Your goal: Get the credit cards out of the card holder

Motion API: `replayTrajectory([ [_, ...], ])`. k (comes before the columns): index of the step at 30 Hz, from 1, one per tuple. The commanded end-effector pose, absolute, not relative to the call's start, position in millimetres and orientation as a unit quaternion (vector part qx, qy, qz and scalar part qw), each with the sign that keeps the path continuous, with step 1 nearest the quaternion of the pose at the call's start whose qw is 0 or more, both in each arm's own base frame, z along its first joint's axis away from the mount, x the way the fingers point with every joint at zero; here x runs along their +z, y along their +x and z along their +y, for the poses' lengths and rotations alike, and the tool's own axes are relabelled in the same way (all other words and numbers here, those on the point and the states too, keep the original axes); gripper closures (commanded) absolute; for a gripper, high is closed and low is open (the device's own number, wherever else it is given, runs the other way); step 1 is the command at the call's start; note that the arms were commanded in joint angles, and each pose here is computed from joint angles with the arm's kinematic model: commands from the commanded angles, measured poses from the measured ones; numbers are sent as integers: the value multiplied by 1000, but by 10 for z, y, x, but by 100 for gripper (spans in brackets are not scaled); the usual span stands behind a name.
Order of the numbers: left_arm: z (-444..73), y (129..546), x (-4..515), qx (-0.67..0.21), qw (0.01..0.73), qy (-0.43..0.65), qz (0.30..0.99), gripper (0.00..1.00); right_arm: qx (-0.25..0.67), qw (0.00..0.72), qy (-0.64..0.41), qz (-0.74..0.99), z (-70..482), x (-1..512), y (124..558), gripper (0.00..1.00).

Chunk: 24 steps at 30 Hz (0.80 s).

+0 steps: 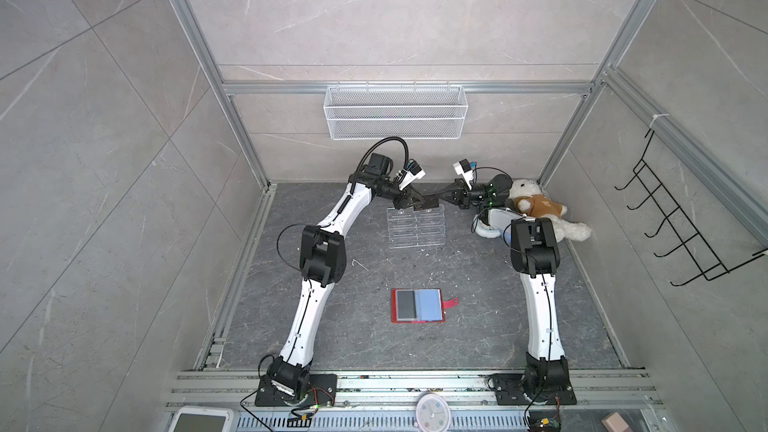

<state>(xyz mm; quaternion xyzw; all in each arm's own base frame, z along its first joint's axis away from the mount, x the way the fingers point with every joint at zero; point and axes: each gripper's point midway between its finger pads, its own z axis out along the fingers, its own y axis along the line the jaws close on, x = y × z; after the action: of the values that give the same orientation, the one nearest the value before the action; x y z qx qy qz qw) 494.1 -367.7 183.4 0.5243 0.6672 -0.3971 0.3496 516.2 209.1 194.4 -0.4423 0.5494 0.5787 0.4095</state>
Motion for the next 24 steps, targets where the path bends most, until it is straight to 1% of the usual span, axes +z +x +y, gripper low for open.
replayTrajectory([
  [1, -3696, 4793, 2169, -415, 364, 539, 636, 80, 571, 392, -487, 532, 2100, 2072, 4977, 100],
  [5, -3708, 4749, 2188, -420, 362, 543, 631, 99, 573, 391, -487, 532, 2108, 2062, 4963, 100],
  [10, -3705, 4680, 2293, -426, 365, 547, 622, 100, 570, 393, -488, 531, 2102, 2081, 4949, 99],
  [11, -3706, 4663, 2320, -426, 366, 548, 620, 100, 569, 396, -490, 529, 2103, 2101, 4944, 88],
  [12, -3692, 4649, 2356, -424, 368, 549, 619, 100, 567, 398, -492, 527, 2102, 2131, 4936, 74],
  [13, -3681, 4627, 2378, -421, 370, 552, 618, 100, 566, 399, -492, 528, 2091, 2170, 4934, 65],
  [14, -3664, 4613, 2383, -417, 371, 554, 618, 100, 568, 400, -483, 533, 2076, 2223, 4953, 58],
  [15, -3645, 4586, 2405, -410, 372, 557, 619, 100, 573, 404, -462, 543, 2043, 2301, 5002, 48],
  [16, -3618, 4558, 2431, -404, 374, 560, 619, 100, 575, 415, -438, 553, 1985, 2399, 5047, 41],
  [19, -3540, 4442, 2545, -387, 382, 571, 615, 100, 570, 456, -385, 565, 1783, 2716, 5130, 33],
  [20, -3512, 4400, 2571, -382, 384, 573, 615, 100, 573, 465, -361, 571, 1729, 2829, 5164, 23],
  [21, -3487, 4355, 2592, -377, 384, 576, 615, 100, 574, 477, -337, 573, 1667, 2932, 5193, 3],
  [22, -3460, 4320, 2606, -374, 385, 576, 616, 100, 579, 485, -317, 574, 1621, 3029, 5201, 0],
  [24, -3402, 4229, 2663, -364, 391, 580, 616, 100, 593, 495, -284, 568, 1523, 3222, 5176, 0],
])
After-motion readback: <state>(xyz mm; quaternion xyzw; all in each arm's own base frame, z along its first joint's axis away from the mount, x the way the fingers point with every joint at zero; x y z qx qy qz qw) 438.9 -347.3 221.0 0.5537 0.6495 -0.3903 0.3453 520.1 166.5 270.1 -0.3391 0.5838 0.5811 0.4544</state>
